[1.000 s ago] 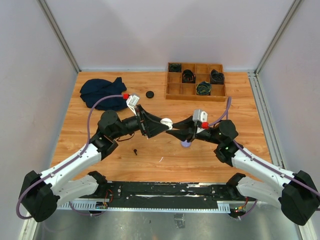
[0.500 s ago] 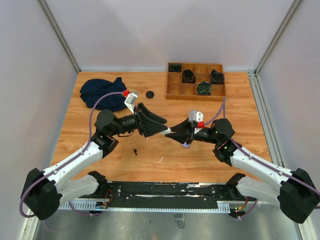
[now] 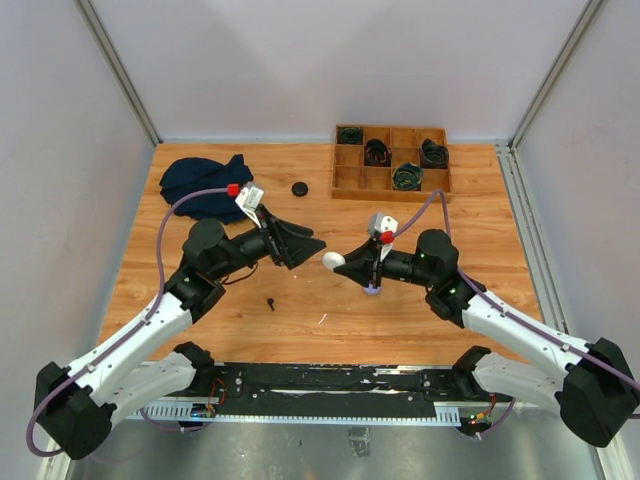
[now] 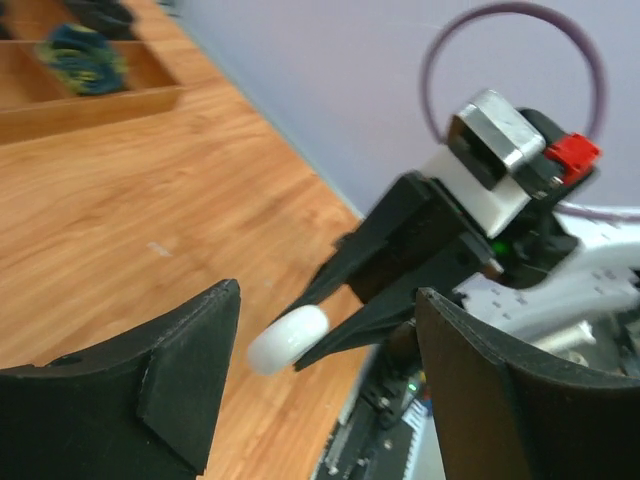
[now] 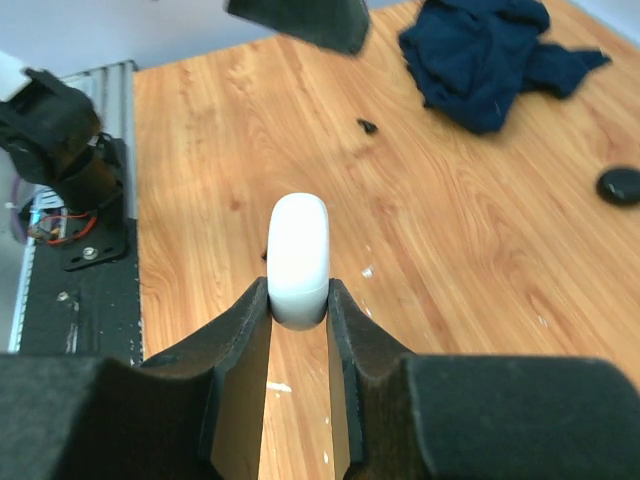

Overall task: Insert the wireless bluetooth earbuds into the charging case
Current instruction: Close the charging case, then place the charging case at the center of the board.

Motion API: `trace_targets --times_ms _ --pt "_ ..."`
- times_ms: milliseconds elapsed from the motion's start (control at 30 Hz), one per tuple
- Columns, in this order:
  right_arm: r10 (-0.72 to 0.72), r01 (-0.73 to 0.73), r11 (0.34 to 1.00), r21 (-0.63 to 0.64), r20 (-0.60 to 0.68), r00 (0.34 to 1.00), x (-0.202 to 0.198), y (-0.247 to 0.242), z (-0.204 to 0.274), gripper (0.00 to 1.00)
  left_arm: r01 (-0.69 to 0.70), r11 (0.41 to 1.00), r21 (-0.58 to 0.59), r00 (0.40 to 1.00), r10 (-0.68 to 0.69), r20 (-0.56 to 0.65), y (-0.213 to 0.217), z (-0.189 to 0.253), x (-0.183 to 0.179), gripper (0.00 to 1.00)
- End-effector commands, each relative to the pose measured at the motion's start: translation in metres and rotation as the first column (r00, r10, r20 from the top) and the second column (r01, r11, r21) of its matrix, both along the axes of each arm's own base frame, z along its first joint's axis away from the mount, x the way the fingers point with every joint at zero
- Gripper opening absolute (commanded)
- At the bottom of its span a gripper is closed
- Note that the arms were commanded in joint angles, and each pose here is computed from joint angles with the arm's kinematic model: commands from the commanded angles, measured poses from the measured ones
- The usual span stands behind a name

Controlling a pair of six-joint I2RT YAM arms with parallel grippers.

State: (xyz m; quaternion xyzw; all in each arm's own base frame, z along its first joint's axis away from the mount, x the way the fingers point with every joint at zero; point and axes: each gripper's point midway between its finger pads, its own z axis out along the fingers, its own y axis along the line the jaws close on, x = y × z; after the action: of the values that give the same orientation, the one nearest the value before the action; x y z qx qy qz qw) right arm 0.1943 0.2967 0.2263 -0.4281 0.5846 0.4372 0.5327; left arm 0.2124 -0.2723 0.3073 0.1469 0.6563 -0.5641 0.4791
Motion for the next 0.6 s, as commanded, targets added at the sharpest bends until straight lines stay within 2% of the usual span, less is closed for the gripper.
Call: trace_targets --times_ms 0,200,333,467,567 --pt "-0.193 0.181 0.977 -0.115 -0.107 0.975 0.026 -0.022 -0.018 0.05 -0.335 0.906 0.26 0.936 0.351 -0.017 0.049 -0.038 0.041 0.77" --pt "-0.412 0.354 0.905 -0.237 -0.276 0.869 0.042 -0.063 -0.06 0.05 -0.49 0.759 0.429 0.843 0.539 0.01 0.095 -0.06 0.05 0.85" --pt "-0.543 0.454 0.837 -0.306 -0.37 0.754 0.046 -0.095 -0.084 0.07 -0.544 0.686 0.484 0.792 0.61 0.026 0.116 -0.067 0.049 0.99" --pt "-0.636 0.516 0.771 -0.373 -0.457 0.622 0.044 -0.126 -0.11 0.07 -0.584 0.614 0.53 0.738 0.674 0.032 0.134 -0.076 0.049 0.99" --pt "-0.67 0.536 0.741 -0.404 -0.496 0.552 0.039 -0.141 -0.126 0.07 -0.607 0.577 0.546 0.702 0.712 0.028 0.142 -0.08 0.049 0.99"
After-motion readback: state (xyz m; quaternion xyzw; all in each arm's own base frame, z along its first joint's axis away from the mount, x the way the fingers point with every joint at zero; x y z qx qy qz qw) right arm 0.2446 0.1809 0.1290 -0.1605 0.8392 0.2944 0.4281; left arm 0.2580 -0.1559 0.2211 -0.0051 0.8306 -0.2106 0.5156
